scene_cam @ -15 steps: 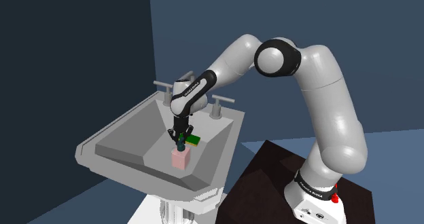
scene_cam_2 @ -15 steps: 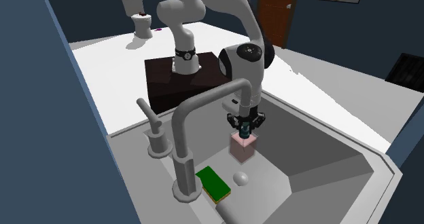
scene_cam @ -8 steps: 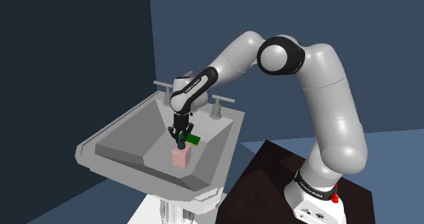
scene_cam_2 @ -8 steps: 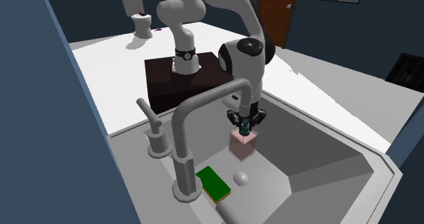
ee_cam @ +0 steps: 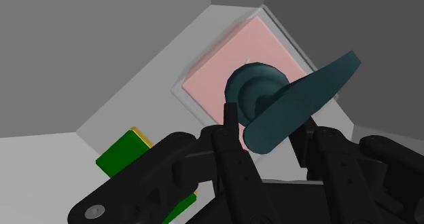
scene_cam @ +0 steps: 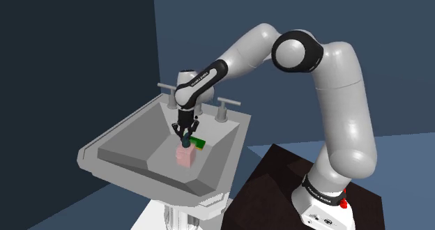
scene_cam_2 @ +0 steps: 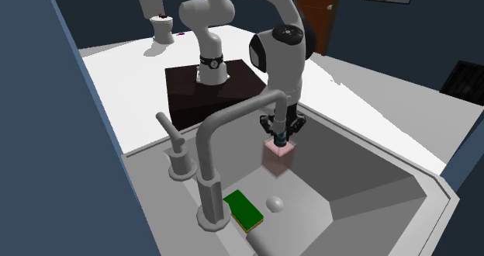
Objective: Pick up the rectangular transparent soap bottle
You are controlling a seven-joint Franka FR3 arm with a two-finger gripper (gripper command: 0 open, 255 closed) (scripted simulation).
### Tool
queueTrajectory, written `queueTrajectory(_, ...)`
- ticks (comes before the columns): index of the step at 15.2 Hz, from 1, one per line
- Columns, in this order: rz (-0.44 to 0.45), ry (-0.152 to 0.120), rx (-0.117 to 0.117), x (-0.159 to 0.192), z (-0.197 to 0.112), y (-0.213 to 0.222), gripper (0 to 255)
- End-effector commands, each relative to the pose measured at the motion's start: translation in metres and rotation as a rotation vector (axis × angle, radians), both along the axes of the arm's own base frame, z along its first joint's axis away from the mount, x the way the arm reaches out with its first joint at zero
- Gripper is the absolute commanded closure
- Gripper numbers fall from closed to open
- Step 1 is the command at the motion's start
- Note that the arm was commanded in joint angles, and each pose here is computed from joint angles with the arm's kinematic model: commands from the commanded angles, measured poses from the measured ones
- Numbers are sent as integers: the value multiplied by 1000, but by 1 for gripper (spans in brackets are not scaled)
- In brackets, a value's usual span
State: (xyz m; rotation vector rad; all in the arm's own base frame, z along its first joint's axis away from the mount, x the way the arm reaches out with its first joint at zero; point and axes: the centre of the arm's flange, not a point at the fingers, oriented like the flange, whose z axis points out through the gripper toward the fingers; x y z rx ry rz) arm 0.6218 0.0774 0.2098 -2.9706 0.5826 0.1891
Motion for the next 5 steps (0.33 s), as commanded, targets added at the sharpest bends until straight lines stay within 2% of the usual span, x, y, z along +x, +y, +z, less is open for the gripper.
queueTrajectory(1, 0, 0, 0, 0, 11, 0, 255)
queueTrajectory(5, 0, 0, 0, 0, 23, 0, 255)
